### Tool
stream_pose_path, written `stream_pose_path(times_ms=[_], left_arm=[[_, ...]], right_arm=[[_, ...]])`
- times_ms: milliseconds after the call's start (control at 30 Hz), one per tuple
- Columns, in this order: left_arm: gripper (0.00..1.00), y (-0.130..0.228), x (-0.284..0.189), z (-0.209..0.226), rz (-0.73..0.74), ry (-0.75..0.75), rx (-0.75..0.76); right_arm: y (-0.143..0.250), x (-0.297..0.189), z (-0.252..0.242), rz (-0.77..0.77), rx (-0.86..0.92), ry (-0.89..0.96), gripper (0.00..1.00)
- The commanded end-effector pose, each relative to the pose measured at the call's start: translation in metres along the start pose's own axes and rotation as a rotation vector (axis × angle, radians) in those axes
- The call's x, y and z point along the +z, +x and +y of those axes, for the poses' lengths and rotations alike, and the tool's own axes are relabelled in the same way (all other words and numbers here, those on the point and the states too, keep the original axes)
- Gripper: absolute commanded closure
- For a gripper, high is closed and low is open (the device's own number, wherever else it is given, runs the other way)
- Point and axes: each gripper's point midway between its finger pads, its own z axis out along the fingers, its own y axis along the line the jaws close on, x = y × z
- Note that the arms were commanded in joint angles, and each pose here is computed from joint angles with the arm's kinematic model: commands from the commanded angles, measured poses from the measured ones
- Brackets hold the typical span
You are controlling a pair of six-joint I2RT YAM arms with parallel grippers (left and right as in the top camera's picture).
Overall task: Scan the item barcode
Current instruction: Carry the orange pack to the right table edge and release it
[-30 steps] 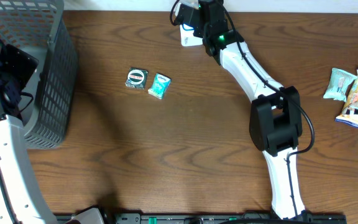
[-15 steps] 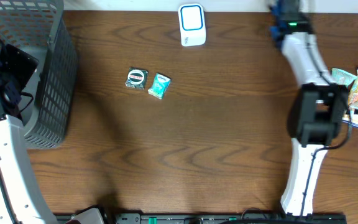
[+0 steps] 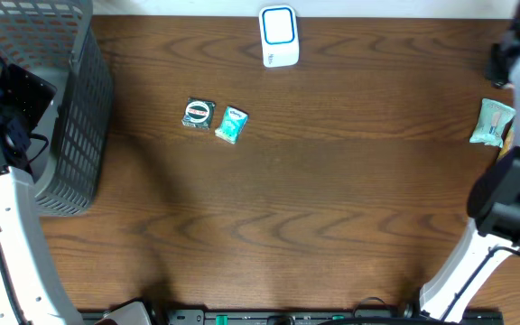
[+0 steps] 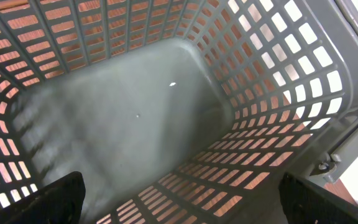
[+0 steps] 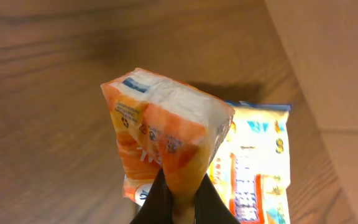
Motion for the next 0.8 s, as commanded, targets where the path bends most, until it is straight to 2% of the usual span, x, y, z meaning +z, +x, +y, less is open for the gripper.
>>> stream_pose_path(times_ms=[0, 267, 400, 500, 567, 600, 633, 767], left_arm=[[0.02, -0.003, -0.001, 0.001, -0.011, -0.006, -0.008], [0.02, -0.003, -0.001, 0.001, -0.011, -0.007, -0.008], [0.02, -0.003, -0.001, 0.001, -0.011, -0.007, -0.008], [0.02, -0.003, -0.001, 0.001, -0.011, -0.007, -0.008], [0.02, -0.003, -0.001, 0.001, -0.011, -0.006, -0.008], [0.02, -0.003, -0.001, 0.001, -0.011, -0.007, -0.008], [0.02, -0.003, -0.001, 0.001, -0.011, -0.006, -0.008], [0.02, -0.003, -0.001, 0.001, -0.011, -0.007, -0.008]], right_arm=[[0.012, 0.017, -0.009, 0.051, 0.121, -0.106, 0.98], [0.026, 0.028, -0.001, 0.096, 0.209, -0.336, 0.92], [0.039, 0.035, 0.017, 0.126, 0.205, -0.409, 0.93], [0.055, 0.044, 0.025, 0.162, 0.198, -0.412, 0.98], [0.068, 0.053, 0.03, 0.186, 0.195, -0.413, 0.97], [0.075, 0.058, 0.033, 0.199, 0.194, -0.414, 0.87], [0.079, 0.06, 0.034, 0.206, 0.193, -0.414, 0.82], [0.089, 0.064, 0.039, 0.226, 0.188, -0.416, 0.75]])
